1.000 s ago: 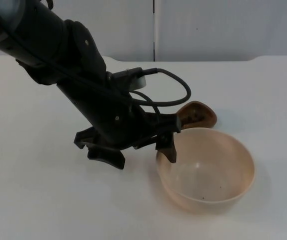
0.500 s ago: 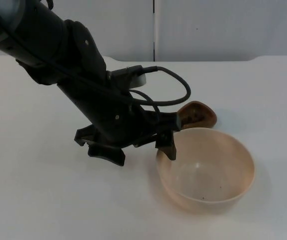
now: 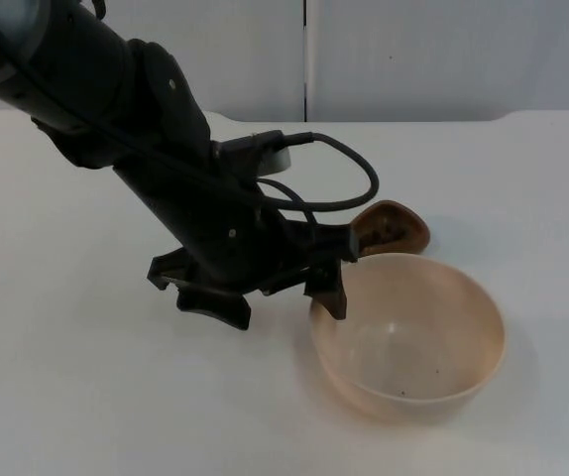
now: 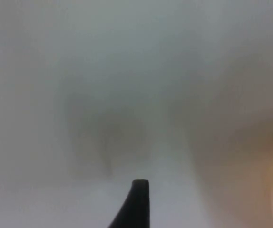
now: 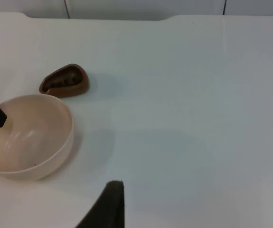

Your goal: Pick up the bowl with the left hand and pour the coffee beans from the cup into the bowl with the right hand.

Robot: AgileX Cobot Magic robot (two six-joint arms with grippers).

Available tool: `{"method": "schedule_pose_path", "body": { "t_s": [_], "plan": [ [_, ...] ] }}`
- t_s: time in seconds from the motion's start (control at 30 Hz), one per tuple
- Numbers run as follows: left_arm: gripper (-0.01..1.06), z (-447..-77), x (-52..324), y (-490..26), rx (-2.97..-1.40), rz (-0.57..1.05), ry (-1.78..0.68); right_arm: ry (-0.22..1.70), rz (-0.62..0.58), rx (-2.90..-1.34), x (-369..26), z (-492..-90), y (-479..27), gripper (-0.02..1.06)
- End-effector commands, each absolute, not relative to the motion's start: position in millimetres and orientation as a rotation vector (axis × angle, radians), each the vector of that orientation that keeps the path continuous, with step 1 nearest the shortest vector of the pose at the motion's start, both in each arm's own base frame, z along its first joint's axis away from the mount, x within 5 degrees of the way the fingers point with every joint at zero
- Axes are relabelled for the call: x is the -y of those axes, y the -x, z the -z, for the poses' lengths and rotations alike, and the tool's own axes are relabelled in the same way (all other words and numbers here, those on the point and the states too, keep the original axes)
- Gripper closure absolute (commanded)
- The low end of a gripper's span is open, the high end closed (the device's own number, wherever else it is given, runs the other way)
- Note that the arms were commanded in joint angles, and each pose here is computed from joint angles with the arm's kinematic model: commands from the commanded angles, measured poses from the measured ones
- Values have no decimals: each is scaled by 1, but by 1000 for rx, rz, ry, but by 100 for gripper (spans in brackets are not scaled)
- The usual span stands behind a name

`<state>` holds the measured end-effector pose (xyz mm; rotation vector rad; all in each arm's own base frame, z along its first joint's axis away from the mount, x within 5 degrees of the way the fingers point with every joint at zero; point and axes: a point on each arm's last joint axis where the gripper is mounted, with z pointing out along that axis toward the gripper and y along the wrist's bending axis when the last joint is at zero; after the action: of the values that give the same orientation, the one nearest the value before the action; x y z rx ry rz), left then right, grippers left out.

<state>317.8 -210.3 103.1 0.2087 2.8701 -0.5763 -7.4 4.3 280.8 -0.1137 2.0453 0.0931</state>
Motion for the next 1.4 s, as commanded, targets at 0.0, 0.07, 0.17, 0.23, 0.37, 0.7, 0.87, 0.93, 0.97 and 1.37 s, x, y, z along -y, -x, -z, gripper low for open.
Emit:
{"method": "schedule_pose_path", "body": {
  "t_s": [0.0,0.07,0.17,0.23,0.37,0.7,0.87,0.93,0.97,1.37],
  "plan": [
    [25,-105,213,-318,-2865,591,-208,109,-83,-2045,-4,-280,8,-1],
    [29,-105,213,-318,-2865,591,-208,109,-83,-2045,-4,-280,8,-1],
    [34,-105,213,-317,-2869,592,-210,109,-83,-2045,-4,-280,8,-1],
    [43,-105,213,-317,-2872,593,-211,109,-83,-2045,-4,-280,8,-1],
    [58,-105,214,-317,-2875,597,-207,109,-80,-2045,-4,-280,8,-1],
    [105,-106,215,-317,-2875,619,-171,109,-78,-2045,-4,-280,8,-1],
    [105,-106,215,-317,-2875,632,-151,109,-78,-2045,-4,-280,8,-1],
    [105,-108,215,-317,-2873,638,-148,109,-78,-2045,-4,-280,8,-1],
    [105,-109,216,-317,-2873,641,-147,109,-78,-2045,-4,-280,8,-1],
    [105,-151,210,-312,-2801,633,-268,109,-78,-2045,-4,-280,8,-1]
  ]
}}
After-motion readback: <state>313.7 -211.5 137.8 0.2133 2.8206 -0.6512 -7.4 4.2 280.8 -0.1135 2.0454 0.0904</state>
